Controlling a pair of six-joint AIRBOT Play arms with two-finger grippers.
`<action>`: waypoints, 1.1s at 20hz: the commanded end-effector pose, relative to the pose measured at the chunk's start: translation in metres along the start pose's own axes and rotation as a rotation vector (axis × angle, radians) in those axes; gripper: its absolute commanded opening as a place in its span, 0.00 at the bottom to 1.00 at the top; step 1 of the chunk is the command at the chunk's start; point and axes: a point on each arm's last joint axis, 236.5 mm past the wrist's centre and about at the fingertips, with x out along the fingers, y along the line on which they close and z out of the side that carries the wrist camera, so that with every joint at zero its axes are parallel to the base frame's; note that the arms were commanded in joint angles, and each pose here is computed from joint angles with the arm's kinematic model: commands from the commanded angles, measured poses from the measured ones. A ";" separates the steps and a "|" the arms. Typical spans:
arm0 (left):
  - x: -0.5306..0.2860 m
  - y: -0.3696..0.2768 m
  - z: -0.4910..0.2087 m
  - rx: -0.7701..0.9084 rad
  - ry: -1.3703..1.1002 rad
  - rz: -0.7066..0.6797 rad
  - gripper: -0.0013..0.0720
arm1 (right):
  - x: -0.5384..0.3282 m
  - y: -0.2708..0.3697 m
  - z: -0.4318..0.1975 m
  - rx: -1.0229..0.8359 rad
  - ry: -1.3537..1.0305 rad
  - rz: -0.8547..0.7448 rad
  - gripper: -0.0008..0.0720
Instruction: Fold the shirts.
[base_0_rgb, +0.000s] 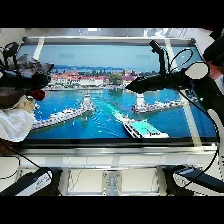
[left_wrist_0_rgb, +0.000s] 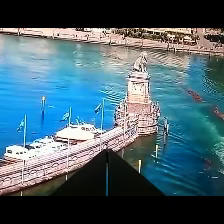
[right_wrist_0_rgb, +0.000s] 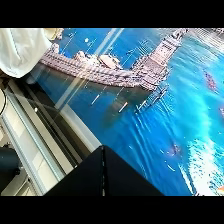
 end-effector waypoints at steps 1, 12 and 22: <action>0.000 0.000 0.000 0.000 0.000 0.001 0.04 | 0.000 0.000 0.000 0.000 0.000 0.001 0.03; 0.000 -0.001 0.000 -0.002 0.000 -0.004 0.04 | 0.000 0.000 0.000 0.000 0.001 0.001 0.03; -0.056 0.212 0.093 -0.321 -0.522 0.574 0.71 | -0.002 -0.009 0.035 0.021 -0.150 -0.037 0.03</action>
